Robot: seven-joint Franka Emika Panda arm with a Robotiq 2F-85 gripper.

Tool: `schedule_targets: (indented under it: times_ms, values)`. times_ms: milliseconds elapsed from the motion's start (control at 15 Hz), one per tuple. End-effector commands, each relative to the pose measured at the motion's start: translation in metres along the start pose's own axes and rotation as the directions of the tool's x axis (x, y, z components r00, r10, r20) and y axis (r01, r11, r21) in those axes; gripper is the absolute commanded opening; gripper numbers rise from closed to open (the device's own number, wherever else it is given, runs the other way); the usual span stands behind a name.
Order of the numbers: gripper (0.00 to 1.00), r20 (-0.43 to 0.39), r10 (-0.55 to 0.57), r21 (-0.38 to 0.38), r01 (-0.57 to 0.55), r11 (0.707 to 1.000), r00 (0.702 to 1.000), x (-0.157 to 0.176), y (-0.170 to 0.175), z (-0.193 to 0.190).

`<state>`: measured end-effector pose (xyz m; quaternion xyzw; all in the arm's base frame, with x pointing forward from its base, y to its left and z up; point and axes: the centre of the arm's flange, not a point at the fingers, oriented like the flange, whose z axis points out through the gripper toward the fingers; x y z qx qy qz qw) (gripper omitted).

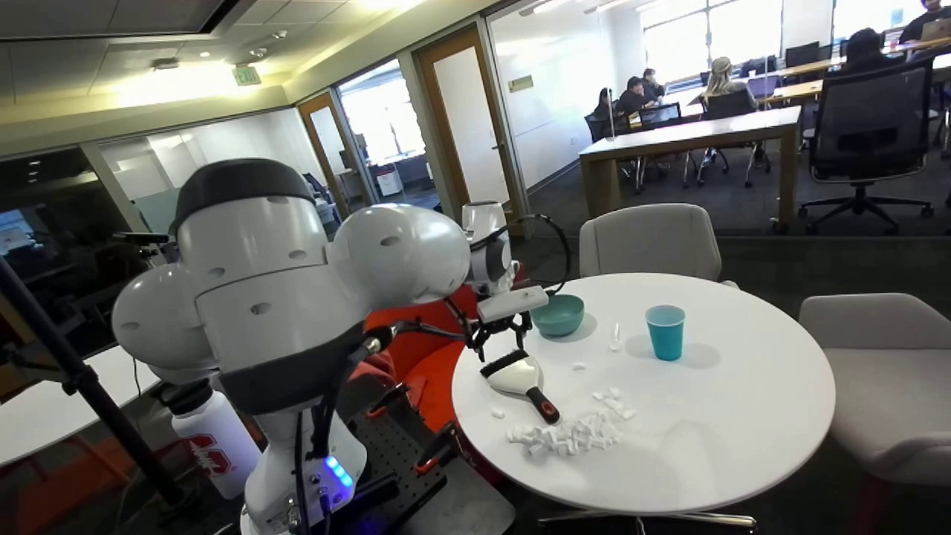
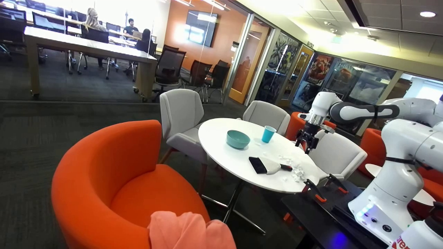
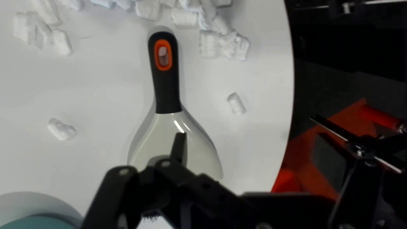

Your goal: Use the brush to sweep the white objects to the right side of the table

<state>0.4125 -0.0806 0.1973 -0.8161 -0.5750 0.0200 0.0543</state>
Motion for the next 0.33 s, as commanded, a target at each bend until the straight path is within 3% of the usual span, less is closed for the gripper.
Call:
schedule_targets:
  times_ms: [0, 267]
  values:
    - [1.00, 0.162, 0.050, 0.085, -0.065, 0.994, 0.985, 0.031, -0.023, -0.029]
    - [1.00, 0.299, 0.072, 0.117, -0.112, 0.987, 0.952, 0.055, -0.037, -0.038]
